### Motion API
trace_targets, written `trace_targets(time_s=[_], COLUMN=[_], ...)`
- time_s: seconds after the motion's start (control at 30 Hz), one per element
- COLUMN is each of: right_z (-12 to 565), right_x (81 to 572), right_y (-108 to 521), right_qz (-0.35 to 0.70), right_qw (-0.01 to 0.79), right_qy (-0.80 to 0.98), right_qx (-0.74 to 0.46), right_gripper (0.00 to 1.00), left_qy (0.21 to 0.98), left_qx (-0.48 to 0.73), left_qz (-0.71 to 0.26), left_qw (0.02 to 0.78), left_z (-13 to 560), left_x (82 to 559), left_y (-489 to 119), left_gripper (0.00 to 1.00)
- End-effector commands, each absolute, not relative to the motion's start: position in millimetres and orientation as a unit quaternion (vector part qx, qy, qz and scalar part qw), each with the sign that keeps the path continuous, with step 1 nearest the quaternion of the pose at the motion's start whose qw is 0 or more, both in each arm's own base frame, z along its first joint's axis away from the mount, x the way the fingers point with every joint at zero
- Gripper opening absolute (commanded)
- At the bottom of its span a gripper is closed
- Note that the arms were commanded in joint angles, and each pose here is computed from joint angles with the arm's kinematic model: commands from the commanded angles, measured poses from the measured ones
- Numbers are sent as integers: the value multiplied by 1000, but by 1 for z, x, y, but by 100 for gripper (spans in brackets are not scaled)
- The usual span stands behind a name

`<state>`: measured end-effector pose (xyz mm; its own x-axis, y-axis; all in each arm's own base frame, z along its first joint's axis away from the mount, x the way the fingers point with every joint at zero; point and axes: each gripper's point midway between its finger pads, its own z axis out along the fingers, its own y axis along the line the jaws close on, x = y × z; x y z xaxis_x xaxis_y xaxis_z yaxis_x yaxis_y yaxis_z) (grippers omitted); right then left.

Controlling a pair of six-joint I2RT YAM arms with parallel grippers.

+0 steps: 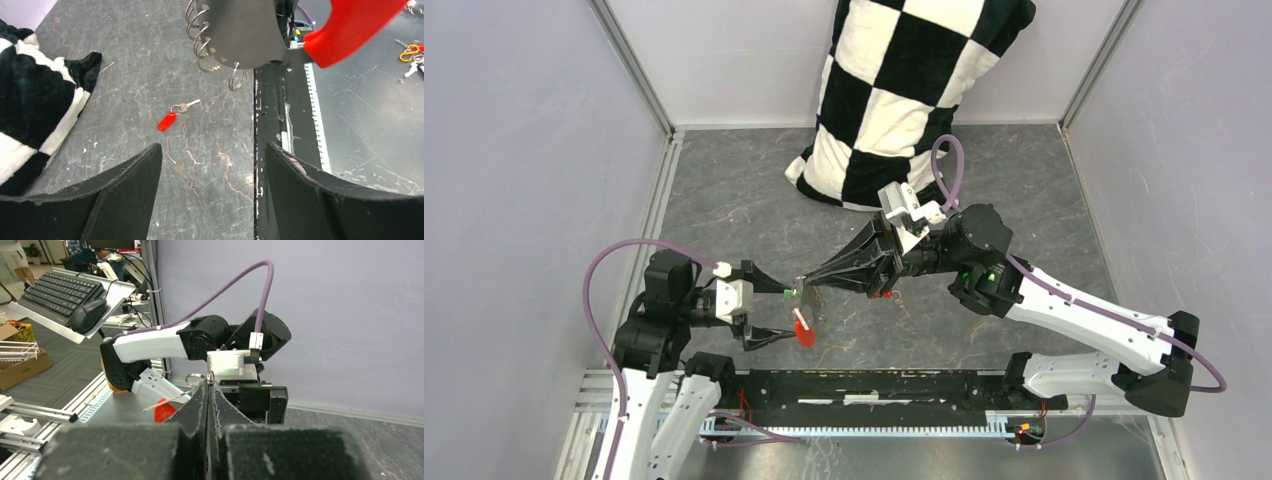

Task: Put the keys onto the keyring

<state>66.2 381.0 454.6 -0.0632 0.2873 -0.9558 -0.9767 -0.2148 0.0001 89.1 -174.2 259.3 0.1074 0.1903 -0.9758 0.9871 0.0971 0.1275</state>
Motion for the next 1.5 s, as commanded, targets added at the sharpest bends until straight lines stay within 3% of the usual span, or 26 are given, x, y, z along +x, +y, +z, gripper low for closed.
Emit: trace_targets(time_s=[0.0, 0.43, 0.8, 1.07, 1.4, 1.47], right_z=[485, 488, 490, 489, 487, 486], right_x=[61, 61, 62, 64, 65, 67], right_y=[370, 376, 382, 391, 395, 396], right_qz=[642, 657, 675, 689, 696, 695], right_qw=[532, 527, 519, 513, 508, 509], right_qy=[329, 321, 313, 301, 302, 304], right_qx=[-443, -433, -421, -413, -408, -407], right_gripper=[0, 0, 0, 0, 0, 0], left_qy=[508, 476, 447, 419, 420, 417], left_qx=[547, 538, 557, 573, 572, 573], left_qz=[-426, -464, -482, -494, -500, -501], left_qw=[511, 519, 507, 502, 497, 497], left_z=[267, 290, 289, 294, 288, 289], left_x=[87, 85, 83, 71, 70, 69], left_y=[-181, -188, -190, -189, -189, -189], left_gripper=[80, 74, 74, 64, 61, 53])
